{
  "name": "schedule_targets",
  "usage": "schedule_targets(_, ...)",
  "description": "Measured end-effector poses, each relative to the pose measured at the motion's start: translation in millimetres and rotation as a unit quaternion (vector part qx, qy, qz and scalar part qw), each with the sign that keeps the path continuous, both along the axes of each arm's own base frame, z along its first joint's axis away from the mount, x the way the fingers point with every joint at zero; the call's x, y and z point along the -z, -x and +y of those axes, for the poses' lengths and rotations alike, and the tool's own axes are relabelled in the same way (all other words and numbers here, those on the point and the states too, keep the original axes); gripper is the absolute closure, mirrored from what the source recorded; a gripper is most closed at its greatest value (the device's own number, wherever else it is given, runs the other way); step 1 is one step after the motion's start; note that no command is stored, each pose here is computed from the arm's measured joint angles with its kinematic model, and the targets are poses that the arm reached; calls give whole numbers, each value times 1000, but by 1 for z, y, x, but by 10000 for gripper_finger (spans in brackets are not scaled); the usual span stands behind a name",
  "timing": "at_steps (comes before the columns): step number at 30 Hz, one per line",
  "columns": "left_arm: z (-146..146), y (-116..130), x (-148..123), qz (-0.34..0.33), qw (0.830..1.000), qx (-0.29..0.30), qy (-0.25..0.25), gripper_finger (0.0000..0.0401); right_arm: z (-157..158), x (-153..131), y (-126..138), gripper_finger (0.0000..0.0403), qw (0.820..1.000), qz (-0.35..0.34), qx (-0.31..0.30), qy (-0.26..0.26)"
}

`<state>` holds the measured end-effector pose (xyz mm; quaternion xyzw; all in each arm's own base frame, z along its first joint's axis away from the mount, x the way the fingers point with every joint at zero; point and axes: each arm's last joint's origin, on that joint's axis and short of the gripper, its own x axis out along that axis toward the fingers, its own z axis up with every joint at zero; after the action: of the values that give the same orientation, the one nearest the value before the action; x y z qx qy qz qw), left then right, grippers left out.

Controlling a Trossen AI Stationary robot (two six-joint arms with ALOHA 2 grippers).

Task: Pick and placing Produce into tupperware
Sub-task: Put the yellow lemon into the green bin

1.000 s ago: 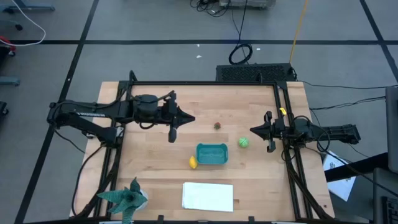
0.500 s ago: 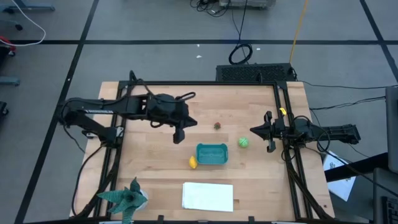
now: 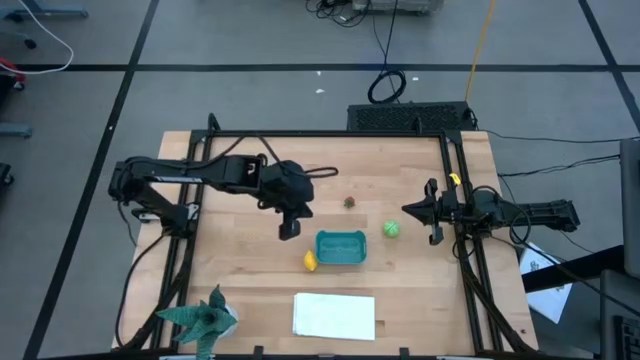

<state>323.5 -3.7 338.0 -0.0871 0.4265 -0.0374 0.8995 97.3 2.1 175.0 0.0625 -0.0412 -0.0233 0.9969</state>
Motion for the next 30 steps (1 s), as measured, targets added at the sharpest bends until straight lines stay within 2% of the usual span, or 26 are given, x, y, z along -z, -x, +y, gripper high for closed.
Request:
schedule_targets(3,-1,4,3,25,1000,10,-2,375,0,0,0,403,1000,0,0,0)
schedule_targets(8,-3,5,5,41,999,-21,24,375,0,0,0,403,1000,0,0,0)
schedule_targets(14,-13,10,9,79,996,-30,32,375,0,0,0,403,1000,0,0,0)
schedule_targets(30,-26,9,9,73,997,-6,23,375,0,0,0,403,1000,0,0,0)
